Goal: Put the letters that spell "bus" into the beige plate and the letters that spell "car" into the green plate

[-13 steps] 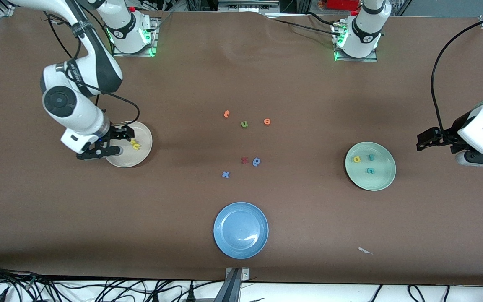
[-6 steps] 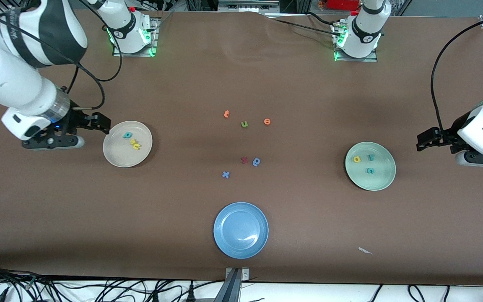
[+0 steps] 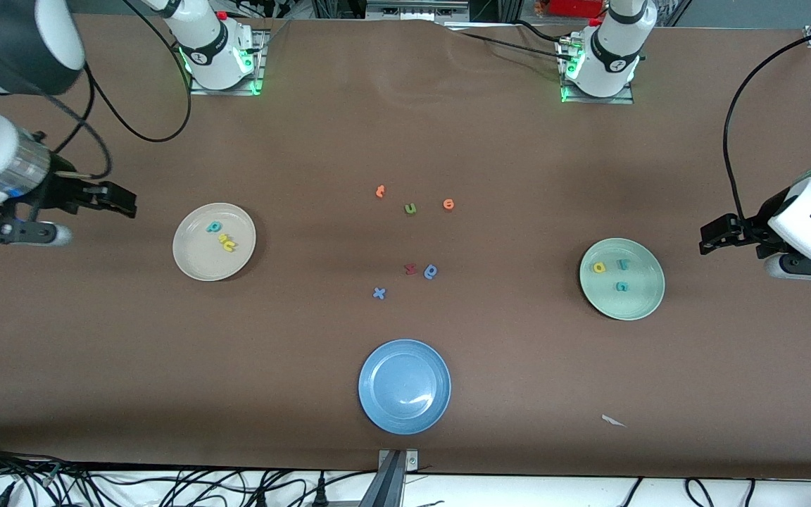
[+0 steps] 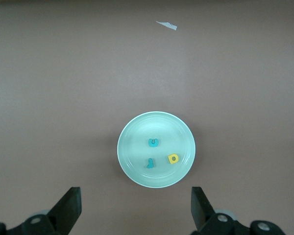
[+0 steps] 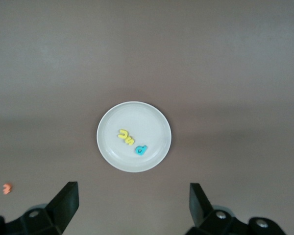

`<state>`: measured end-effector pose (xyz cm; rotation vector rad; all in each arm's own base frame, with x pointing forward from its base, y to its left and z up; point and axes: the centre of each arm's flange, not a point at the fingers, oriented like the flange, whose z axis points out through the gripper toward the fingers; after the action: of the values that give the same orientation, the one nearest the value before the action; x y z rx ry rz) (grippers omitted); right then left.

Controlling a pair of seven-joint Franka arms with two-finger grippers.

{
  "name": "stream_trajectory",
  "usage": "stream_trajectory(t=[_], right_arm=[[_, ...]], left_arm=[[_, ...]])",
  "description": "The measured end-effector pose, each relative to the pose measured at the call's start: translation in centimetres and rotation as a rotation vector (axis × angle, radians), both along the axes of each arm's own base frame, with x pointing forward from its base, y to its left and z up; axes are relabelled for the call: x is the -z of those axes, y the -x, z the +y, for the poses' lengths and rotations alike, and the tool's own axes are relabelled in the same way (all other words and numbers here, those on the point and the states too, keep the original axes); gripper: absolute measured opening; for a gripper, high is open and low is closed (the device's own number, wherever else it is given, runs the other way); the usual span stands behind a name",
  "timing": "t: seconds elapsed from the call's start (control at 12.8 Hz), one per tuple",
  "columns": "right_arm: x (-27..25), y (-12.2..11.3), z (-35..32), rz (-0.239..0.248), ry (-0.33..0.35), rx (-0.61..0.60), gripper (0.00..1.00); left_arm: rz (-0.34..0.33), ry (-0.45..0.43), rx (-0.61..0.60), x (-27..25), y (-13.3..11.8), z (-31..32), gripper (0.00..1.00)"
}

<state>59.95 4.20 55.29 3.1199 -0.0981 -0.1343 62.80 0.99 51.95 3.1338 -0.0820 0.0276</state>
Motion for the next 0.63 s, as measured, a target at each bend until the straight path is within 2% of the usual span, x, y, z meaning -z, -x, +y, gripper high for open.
stream_trajectory(t=[0.24, 0.63], right_arm=[[-1.1, 0.8, -0.9, 0.015, -0.011, -0.035, 1.00], [0.2, 1.7, -1.2, 0.055, -0.016, -0.053, 1.00]], left_arm=[[0.000, 0.000, 0.000, 0.0, 0.0, 0.0, 0.99], [0.000, 0.000, 0.000, 0.0, 0.0, 0.0, 0.99]])
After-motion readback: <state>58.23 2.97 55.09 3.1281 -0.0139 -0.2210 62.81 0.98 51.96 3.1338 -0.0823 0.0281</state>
